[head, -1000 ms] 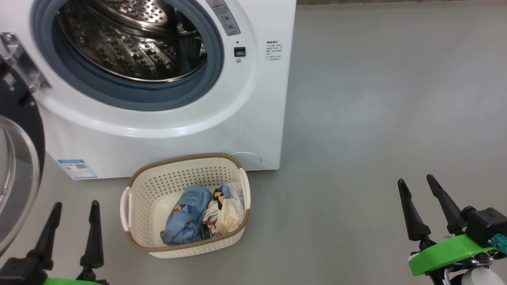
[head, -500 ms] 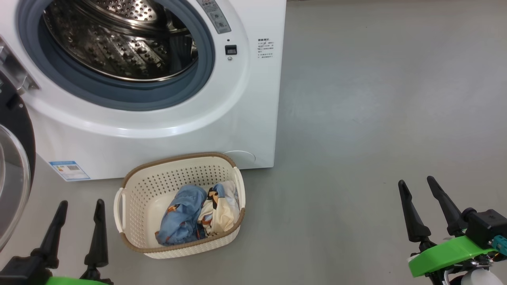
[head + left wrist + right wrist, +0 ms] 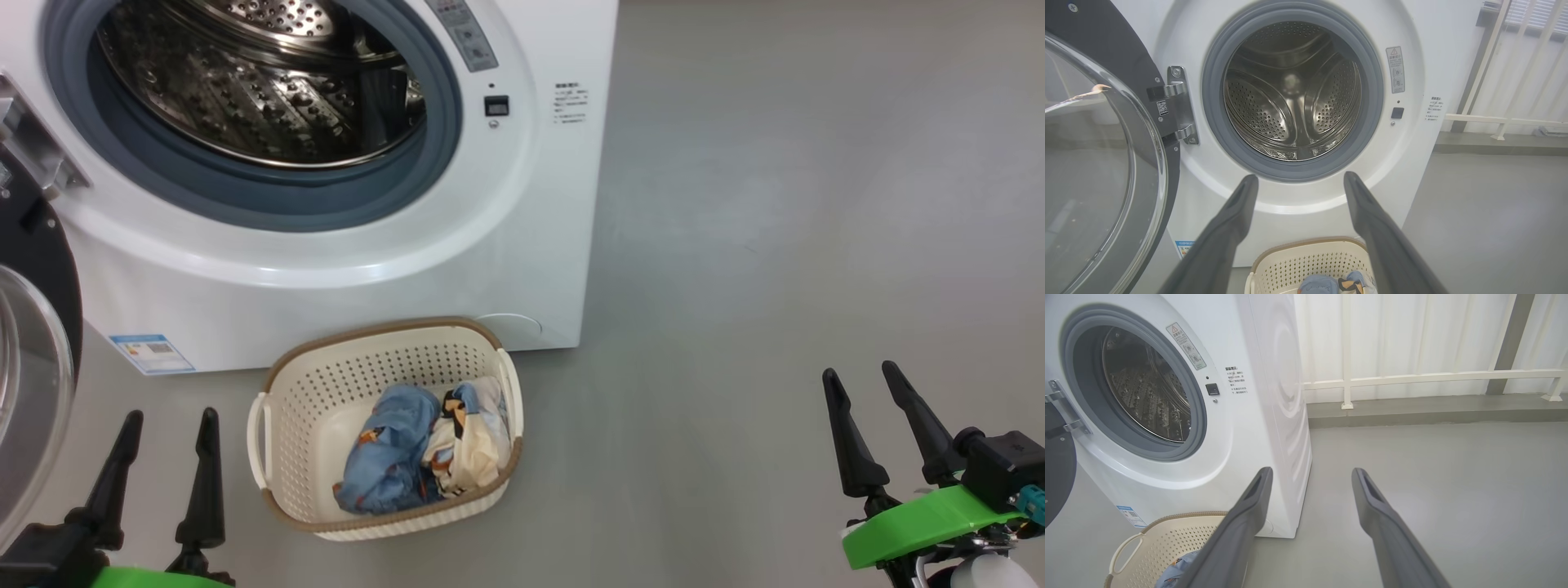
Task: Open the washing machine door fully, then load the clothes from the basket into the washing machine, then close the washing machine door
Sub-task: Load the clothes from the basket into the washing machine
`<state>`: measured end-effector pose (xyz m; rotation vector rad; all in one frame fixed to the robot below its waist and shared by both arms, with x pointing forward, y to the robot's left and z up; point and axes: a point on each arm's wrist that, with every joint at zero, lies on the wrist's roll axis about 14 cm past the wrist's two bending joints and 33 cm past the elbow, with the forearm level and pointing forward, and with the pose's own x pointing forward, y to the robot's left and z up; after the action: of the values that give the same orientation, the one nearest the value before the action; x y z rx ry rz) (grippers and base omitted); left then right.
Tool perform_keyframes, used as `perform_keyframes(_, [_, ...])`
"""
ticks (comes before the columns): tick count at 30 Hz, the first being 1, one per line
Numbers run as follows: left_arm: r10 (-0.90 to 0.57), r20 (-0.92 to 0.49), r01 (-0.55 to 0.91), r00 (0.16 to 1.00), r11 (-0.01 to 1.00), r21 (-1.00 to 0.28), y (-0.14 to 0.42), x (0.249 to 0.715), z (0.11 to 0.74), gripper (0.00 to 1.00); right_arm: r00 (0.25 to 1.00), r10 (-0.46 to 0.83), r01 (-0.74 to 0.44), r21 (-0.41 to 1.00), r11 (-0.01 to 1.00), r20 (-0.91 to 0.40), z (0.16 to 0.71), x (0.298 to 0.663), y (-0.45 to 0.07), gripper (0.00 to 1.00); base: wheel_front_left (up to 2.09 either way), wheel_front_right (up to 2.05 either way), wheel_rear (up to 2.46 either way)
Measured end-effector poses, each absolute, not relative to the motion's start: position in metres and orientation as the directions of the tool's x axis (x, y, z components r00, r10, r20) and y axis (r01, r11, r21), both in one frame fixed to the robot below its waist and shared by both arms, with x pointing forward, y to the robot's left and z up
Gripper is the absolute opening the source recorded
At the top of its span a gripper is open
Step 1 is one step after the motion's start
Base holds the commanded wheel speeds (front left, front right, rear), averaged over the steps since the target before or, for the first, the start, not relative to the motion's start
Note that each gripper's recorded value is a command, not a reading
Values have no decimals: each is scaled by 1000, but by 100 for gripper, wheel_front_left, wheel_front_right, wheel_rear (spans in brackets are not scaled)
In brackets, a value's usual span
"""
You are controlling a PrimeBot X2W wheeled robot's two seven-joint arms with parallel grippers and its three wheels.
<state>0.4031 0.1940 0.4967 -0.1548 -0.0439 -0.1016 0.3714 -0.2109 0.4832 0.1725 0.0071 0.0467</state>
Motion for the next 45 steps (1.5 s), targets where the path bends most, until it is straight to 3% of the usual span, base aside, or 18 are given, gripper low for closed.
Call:
perform_keyframes(10, [-115, 56, 122, 992, 981, -150, 189, 411, 497, 100, 999, 49, -47, 181, 982, -8, 481, 377, -208, 100, 109, -190, 81])
perform_keyframes(23, [-126, 46, 132, 991, 974, -185, 178, 408, 492, 100, 998, 56, -55, 185, 981, -3, 481, 382, -204, 100, 26, -27, 0])
perform_keyframes(33, [-178, -114, 145, 977, 958, -248, 150, 397, 439, 100, 998, 60, -54, 191, 980, -28, 472, 387, -200, 100, 0, 0, 0])
perform_keyframes(45, [-285, -338, 197, 897, 942, -272, 109, 399, 364, 100, 998, 54, -43, 214, 976, -44, 461, 409, -195, 100, 0, 0, 0])
